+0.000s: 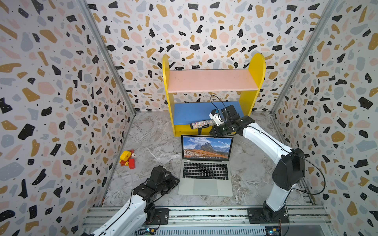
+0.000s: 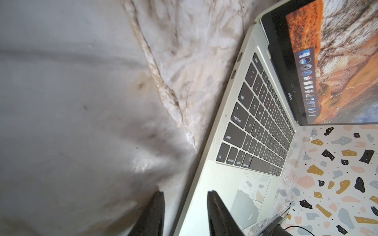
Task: Close the laptop lid and set it aside
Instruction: Close the lid of the laptop.
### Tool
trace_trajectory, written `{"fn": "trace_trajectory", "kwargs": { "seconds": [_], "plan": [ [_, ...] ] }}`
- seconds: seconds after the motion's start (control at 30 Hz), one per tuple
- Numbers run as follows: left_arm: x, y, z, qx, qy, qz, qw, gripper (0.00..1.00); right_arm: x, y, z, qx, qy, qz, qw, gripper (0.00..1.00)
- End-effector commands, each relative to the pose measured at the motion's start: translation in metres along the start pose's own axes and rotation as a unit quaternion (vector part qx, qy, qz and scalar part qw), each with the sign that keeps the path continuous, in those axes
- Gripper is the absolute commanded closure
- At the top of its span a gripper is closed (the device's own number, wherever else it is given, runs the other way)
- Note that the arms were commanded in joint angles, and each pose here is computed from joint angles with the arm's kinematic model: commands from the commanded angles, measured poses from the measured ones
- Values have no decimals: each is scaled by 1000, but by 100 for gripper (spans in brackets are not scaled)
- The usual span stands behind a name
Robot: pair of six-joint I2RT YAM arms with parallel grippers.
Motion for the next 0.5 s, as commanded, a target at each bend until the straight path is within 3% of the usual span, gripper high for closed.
{"fn": "trace_trajectory", "kwargs": {
  "seconds": [0.0,0.47],
  "plan": [
    [0,3,-3,1,-5,-1,1000,62,-3,15,15,19,-2,12,1000,100],
    [0,3,-3,4,-6,0,1000,61,-9,24,17,34,-2,25,999,100]
  ]
}}
Point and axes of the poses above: each gripper's point midway between its finger pads, its own z axis back along the fingers, its own y axis along the line the jaws close on, x = y × z, the point moved 9 cm from there along z, back along the fingers, and after that the axes turned 3 degrees about z, right-handed, at the moved point
